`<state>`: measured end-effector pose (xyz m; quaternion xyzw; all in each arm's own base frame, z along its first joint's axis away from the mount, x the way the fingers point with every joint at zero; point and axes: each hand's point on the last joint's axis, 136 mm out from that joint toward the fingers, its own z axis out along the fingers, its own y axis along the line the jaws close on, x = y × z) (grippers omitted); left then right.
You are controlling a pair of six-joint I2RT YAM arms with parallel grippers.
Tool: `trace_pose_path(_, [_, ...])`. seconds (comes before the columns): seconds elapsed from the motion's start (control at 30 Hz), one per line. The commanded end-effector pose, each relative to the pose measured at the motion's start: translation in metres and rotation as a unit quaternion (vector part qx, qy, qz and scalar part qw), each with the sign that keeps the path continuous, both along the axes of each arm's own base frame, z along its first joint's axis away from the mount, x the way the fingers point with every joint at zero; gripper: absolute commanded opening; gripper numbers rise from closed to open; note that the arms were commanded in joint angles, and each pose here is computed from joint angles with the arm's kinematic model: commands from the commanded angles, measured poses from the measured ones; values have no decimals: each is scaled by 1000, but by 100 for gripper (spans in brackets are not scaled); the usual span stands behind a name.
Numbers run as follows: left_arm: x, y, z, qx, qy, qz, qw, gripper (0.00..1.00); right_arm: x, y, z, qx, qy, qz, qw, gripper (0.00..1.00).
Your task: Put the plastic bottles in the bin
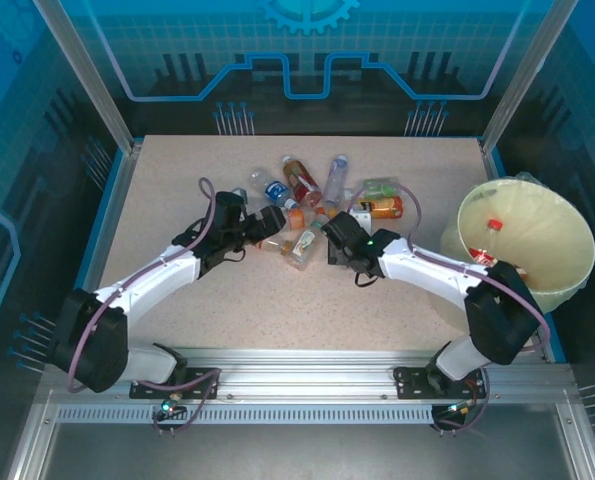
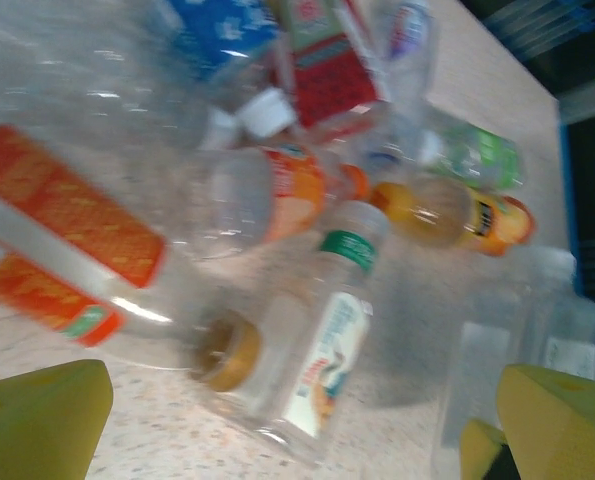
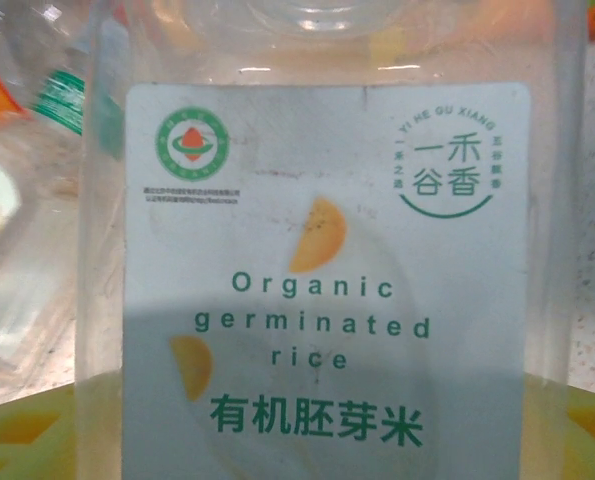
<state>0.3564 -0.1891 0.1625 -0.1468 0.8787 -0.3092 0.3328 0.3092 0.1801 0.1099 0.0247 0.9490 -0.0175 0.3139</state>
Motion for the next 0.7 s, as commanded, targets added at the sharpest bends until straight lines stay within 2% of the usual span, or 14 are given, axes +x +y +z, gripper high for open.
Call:
trace_pose_path(0.0, [-7, -40, 58, -31, -110, -106, 988, 99, 1, -3, 36, -13, -49, 19, 999, 65])
trace_pose_path(0.27, [-45, -83, 124, -101, -226, -231, 941, 99, -6, 2, 112, 29, -135, 89, 986, 59])
trace_pose_path(0.43, [-64, -95, 143, -128, -269, -278, 913, 99, -19, -2, 164, 44, -187, 137, 972, 57])
trace_pose_path(0.67, [-67, -104, 143, -139, -270, -295, 906, 99, -35, -33, 227, 26, -253, 146, 956, 55])
